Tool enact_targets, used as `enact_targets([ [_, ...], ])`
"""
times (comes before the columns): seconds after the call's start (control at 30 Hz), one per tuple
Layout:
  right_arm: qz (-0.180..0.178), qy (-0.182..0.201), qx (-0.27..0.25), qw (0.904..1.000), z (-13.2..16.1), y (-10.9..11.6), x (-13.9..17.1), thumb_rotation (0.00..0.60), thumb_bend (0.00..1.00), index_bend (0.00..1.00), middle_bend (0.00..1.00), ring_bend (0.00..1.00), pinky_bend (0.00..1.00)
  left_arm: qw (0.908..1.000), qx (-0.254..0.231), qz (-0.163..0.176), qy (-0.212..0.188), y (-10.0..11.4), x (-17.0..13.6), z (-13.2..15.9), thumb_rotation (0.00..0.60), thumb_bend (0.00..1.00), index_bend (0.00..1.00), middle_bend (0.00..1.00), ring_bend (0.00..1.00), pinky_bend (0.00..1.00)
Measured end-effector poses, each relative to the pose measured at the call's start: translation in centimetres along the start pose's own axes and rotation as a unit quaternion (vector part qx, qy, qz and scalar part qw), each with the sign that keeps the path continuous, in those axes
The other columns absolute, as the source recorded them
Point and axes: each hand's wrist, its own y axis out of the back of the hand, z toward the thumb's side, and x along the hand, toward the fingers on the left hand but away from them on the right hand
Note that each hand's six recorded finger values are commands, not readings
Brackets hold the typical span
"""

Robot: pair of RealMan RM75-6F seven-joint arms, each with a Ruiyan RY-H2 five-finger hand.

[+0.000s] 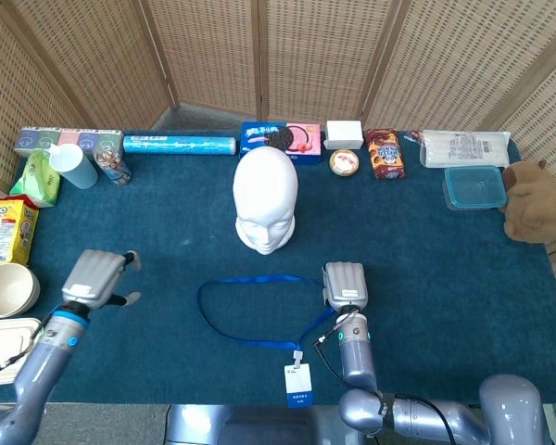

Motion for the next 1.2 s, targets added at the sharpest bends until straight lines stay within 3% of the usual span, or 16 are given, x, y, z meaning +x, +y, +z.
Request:
enact_targets([
  [0.2,0.002,0.007,-0.003,1.0000,0.0,0.0,0.1,0.600,0.44,0.61,0.99,1.00,1.00,0.9999,0.005,-0.010,-0.007,-1.2,2.1,4.4,0.525,0.26,0.49,1.00,1.00,1.00],
  [0.4,0.004,0.009,-0.007,0.9999,-0.3,0.0,0.1,0.600,0.45,0.61,0.99,1.00,1.00,0.9993,-0.009,-0.036,0.010,-2.5,3.2,6.8,0.543,0.32,0.50,1.00,1.00,1.00],
  [0.8,0.011,0.010,-0.013,0.9998,-0.7,-0.1,0.0,0.600,0.45,0.61,0.99,1.00,1.00,0.9981,-0.003,-0.054,0.028,-3.8,5.9,10.0,0.553,0.32,0.50,1.00,1.00,1.00],
  [1.2,0.018,0.004,-0.015,0.9997,-1.3,-0.3,-0.1,0.600,0.45,0.61,0.99,1.00,1.00,0.9984,-0.002,-0.054,0.015,-5.6,7.3,11.9,0.560,0.32,0.50,1.00,1.00,1.00],
])
